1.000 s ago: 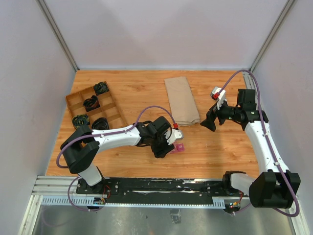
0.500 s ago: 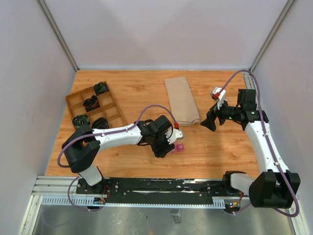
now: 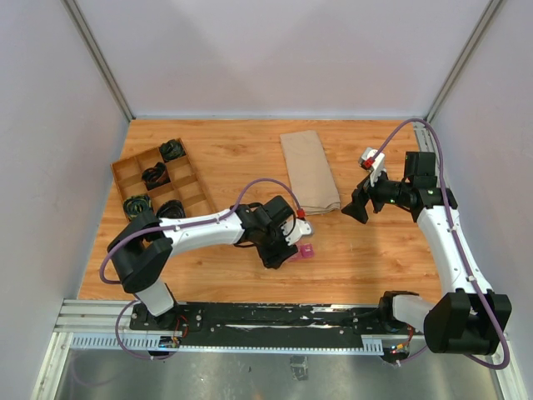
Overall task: Sort the pills into containers
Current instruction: Pour the pill into the pill container.
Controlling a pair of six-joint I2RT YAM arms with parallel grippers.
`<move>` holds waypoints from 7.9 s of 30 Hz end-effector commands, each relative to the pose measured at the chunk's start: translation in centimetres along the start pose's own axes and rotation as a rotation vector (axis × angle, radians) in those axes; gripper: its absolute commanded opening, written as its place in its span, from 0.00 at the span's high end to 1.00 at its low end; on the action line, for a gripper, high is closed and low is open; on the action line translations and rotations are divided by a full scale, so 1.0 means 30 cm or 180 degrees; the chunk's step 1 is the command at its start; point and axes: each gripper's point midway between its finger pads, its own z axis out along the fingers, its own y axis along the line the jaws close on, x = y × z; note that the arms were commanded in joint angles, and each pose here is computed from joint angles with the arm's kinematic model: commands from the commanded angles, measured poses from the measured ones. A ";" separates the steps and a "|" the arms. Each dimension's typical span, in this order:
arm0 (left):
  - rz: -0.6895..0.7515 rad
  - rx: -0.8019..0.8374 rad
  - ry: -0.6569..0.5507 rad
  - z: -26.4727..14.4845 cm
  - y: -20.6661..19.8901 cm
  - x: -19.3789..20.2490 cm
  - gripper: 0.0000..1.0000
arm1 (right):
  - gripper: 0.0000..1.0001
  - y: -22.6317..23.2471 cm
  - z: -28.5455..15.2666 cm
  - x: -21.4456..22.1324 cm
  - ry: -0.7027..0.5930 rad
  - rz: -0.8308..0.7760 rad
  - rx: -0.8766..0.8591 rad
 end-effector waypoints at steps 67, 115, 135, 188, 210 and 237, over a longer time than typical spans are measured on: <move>-0.0030 0.0037 0.0184 -0.013 0.022 -0.039 1.00 | 0.01 -0.001 -0.009 -0.013 -0.0039 0.0065 -0.0031; -0.0046 0.0049 0.0361 -0.011 0.029 -0.040 1.00 | 0.01 -0.003 -0.010 -0.013 -0.0038 0.0065 -0.0028; -0.0091 0.0066 0.0351 -0.020 0.017 -0.042 1.00 | 0.01 -0.003 -0.010 -0.014 -0.0039 0.0065 -0.0027; 0.0023 0.0044 0.0373 -0.047 -0.005 -0.039 1.00 | 0.01 -0.017 -0.008 -0.001 0.0012 0.0113 0.0003; 0.0221 0.0034 0.0376 -0.054 -0.058 -0.097 1.00 | 0.01 -0.022 -0.012 -0.001 0.0008 0.0117 0.0034; 0.0193 -0.0102 0.0430 -0.048 -0.003 -0.090 1.00 | 0.01 -0.028 -0.016 -0.001 0.0006 0.0138 0.0061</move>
